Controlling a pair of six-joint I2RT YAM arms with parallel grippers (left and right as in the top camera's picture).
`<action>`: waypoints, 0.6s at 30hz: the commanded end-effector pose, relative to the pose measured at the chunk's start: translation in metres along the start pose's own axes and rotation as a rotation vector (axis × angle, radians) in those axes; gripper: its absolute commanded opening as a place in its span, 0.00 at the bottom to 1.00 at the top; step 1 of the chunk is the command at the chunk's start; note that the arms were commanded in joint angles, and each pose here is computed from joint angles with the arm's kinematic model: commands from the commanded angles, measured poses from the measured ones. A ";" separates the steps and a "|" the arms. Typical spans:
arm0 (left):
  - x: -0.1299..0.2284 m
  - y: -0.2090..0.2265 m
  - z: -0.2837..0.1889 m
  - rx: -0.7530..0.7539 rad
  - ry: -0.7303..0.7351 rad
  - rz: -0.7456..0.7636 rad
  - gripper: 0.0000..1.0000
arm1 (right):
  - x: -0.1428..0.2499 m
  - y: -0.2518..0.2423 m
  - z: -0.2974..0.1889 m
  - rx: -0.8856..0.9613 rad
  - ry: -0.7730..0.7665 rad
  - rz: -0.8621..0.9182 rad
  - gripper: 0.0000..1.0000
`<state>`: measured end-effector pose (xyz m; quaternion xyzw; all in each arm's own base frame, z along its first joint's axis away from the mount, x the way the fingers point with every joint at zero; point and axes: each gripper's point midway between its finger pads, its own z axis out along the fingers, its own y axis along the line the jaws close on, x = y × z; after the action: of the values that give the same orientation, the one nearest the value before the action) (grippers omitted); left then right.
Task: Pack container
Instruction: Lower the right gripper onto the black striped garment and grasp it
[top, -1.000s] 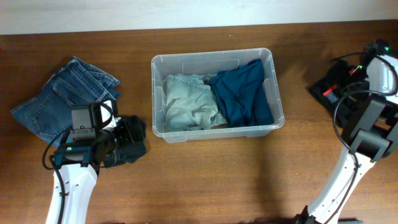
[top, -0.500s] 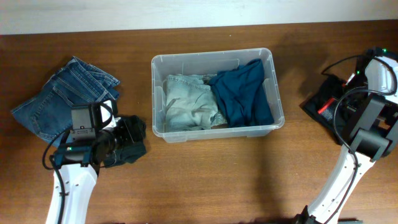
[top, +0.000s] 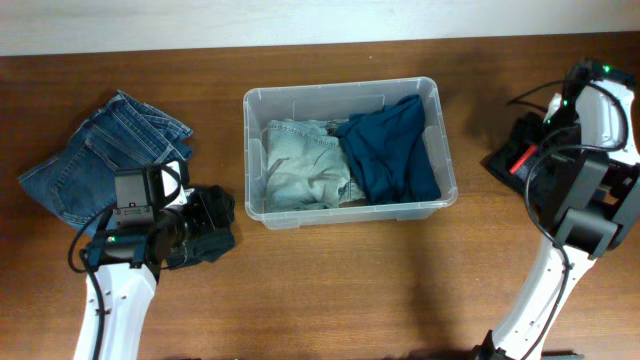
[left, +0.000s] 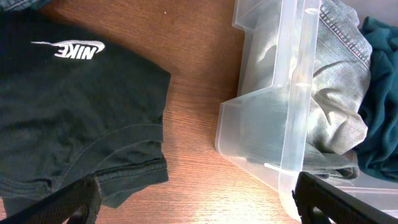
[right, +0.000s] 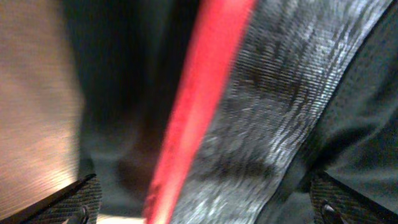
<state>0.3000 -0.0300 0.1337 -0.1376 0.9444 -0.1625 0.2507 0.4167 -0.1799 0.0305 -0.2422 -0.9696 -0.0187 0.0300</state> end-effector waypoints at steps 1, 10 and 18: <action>-0.002 -0.001 -0.001 -0.003 -0.007 0.021 0.99 | -0.012 0.006 -0.042 -0.018 -0.117 -0.013 0.98; -0.002 -0.001 -0.001 -0.003 -0.007 0.021 0.99 | -0.026 0.000 -0.044 0.013 -0.176 0.037 0.99; -0.002 -0.001 -0.001 -0.003 -0.007 0.021 0.99 | -0.036 -0.020 -0.035 0.044 -0.207 0.174 0.98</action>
<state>0.3000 -0.0300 0.1337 -0.1376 0.9444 -0.1625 0.2507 0.4435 -0.2032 0.0561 -0.2903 -0.9554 0.0152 -0.0513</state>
